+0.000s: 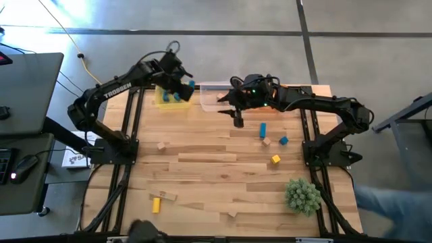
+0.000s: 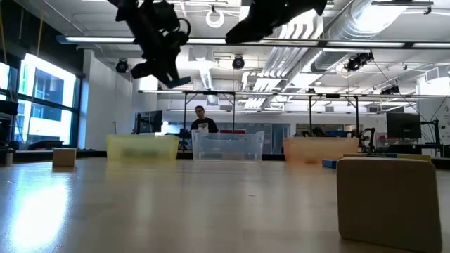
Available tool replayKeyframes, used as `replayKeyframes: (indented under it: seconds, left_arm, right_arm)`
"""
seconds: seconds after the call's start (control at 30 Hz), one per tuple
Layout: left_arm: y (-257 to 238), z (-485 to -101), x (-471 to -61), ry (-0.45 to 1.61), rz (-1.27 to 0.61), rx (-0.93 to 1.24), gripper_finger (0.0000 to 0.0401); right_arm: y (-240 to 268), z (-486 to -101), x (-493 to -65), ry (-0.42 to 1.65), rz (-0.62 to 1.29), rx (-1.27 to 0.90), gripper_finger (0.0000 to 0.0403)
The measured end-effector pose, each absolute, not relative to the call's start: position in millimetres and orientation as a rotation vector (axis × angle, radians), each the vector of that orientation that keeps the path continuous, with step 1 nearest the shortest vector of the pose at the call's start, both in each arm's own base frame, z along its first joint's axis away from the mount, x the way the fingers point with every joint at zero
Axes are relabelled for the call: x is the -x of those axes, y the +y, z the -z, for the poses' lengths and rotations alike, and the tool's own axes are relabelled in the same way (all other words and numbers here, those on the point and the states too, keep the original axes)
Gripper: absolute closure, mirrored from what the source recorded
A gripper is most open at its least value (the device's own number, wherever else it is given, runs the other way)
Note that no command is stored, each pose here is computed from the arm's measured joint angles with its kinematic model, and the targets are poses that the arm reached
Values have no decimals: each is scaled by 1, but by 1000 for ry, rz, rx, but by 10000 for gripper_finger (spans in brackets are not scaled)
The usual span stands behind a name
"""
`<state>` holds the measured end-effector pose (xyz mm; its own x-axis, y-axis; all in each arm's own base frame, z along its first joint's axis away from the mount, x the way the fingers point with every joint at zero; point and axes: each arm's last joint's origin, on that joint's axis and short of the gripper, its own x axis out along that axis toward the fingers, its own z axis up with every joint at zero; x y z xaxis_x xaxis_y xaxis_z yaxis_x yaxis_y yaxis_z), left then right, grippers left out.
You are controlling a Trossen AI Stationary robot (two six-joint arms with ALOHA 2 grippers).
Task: Sort & place blocks by color
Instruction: Put the blue block into the yellow bin
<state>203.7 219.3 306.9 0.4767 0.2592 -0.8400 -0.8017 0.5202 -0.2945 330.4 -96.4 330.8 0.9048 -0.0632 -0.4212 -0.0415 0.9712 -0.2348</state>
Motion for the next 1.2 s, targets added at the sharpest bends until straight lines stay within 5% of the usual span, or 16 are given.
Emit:
replayKeyframes:
  seconds: [0.23, 0.57, 1.2]
  left_arm:
    - [249, -302, -166, 861, -946, 675, 314]
    - [259, -267, -132, 963, -1003, 716, 314]
    - [278, -201, -143, 1112, -962, 793, 313]
  right_arm:
    - [-100, -329, -329, 471, 176, 59, 213]
    - [-102, -326, -327, 488, 325, -130, 213]
    - [-100, -311, -317, 622, 456, -406, 213]
